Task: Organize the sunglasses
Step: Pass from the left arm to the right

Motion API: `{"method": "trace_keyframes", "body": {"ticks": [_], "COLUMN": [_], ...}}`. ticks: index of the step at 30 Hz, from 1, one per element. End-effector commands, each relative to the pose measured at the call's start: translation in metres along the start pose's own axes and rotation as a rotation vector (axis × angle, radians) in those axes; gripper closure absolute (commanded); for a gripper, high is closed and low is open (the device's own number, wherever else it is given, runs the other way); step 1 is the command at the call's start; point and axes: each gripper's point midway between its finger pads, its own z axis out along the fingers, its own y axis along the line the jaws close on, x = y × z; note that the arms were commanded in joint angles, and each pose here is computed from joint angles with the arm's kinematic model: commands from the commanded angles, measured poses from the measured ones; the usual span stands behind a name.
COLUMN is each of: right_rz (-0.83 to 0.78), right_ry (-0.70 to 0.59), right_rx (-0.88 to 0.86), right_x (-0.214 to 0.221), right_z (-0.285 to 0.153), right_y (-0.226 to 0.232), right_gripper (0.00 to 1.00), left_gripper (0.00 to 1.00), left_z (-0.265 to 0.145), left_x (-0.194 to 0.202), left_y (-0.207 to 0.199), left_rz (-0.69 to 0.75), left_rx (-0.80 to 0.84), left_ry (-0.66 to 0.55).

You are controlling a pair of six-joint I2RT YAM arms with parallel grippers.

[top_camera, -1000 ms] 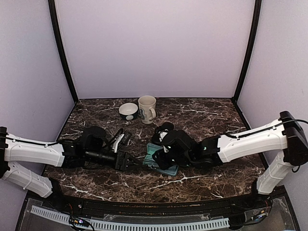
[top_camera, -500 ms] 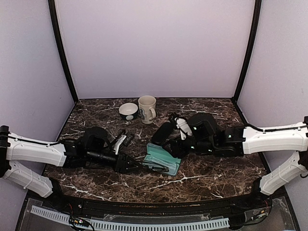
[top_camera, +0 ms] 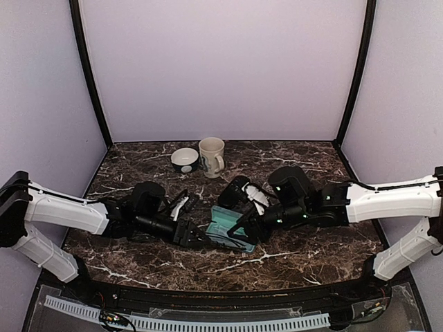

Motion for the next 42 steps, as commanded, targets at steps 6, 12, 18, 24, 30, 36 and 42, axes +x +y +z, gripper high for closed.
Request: {"method": "trace_keyframes", "body": {"ticks": [6, 12, 18, 24, 30, 36, 42], "right_rz": [-0.053, -0.1, -0.132, -0.167, -0.199, -0.218, -0.228], "right_ry": [0.087, 0.128, 0.131, 0.159, 0.155, 0.174, 0.193], "right_rx": [0.0, 0.0, -0.007, 0.044, 0.063, 0.085, 0.105], "right_x": [0.026, 0.036, 0.035, 0.035, 0.026, 0.026, 0.03], "right_z": [0.003, 0.004, 0.007, 0.018, 0.024, 0.031, 0.035], "right_y": [0.0, 0.005, 0.012, 0.009, 0.014, 0.015, 0.013], "right_gripper": [0.36, 0.29, 0.27, 0.27, 0.33, 0.43, 0.52], "left_gripper": [1.0, 1.0, 1.0, 1.0, 1.0, 1.0, 1.0], "left_z": [-0.007, -0.009, -0.007, -0.005, -0.003, -0.001, -0.001], "left_x": [-0.013, -0.008, -0.009, -0.008, -0.009, -0.007, -0.006], "left_y": [-0.027, -0.034, -0.035, -0.037, -0.038, -0.038, -0.039], "left_rz": [-0.208, -0.244, -0.252, -0.264, -0.27, -0.278, -0.278], "left_rx": [0.193, 0.238, 0.24, 0.256, 0.268, 0.28, 0.287], "left_ry": [0.01, 0.061, 0.073, 0.091, 0.101, 0.109, 0.112]}}
